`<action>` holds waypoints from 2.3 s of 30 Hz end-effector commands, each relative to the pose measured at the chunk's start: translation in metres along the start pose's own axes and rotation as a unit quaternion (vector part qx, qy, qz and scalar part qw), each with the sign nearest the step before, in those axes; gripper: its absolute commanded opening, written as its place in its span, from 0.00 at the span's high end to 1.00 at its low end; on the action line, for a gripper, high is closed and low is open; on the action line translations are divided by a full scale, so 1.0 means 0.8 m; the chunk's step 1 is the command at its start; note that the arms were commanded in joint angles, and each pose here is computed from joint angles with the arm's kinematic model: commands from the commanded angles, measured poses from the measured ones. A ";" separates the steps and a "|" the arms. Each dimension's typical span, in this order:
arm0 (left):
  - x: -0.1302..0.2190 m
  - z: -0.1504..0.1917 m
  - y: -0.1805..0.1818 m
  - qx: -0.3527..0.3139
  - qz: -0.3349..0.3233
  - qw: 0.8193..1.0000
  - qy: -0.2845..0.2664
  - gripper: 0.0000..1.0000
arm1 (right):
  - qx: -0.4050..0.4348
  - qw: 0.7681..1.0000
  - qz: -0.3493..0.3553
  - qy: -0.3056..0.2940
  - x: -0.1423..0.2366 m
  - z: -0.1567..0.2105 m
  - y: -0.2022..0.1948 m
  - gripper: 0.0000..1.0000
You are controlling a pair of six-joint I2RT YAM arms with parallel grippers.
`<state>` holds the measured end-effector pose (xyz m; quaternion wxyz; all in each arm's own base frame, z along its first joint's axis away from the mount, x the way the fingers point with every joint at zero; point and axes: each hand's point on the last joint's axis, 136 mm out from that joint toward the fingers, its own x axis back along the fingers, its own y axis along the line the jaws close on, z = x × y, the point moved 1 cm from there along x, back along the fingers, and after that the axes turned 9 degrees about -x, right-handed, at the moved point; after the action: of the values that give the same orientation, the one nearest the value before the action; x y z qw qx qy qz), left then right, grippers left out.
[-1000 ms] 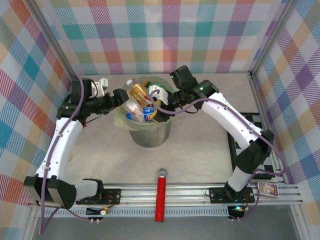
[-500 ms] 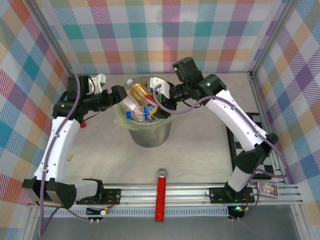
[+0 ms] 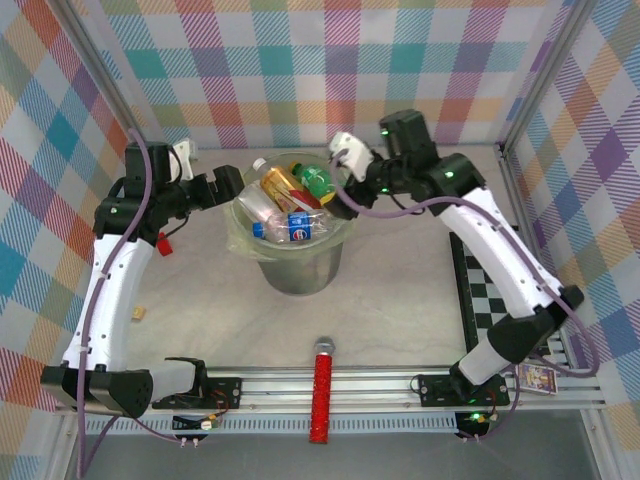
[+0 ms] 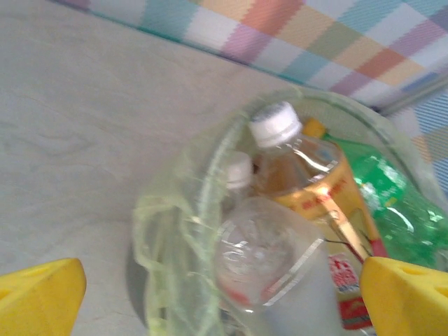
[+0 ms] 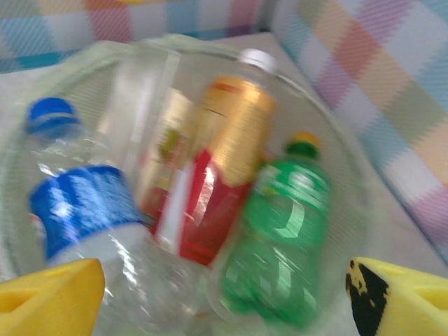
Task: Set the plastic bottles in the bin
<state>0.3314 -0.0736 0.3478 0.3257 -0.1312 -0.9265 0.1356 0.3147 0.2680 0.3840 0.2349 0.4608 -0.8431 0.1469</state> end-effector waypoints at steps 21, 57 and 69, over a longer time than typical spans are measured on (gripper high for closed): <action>-0.068 0.128 0.207 -0.026 -0.310 0.944 -0.112 0.00 | -0.354 0.897 0.264 0.009 -0.010 0.320 -0.157 0.01; -0.200 0.184 0.214 -0.113 -0.216 0.957 -0.156 0.00 | -0.225 0.897 0.367 -0.104 -0.026 0.390 -0.198 0.01; -0.206 0.183 0.207 -0.135 -0.234 0.952 -0.147 0.00 | -0.287 0.876 0.365 -0.125 -0.021 0.418 -0.221 0.01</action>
<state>0.3829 0.0004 0.0799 0.2028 0.0603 -0.9763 -0.0450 0.3743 0.0306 0.0808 0.2031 0.0468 -0.9759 -0.0640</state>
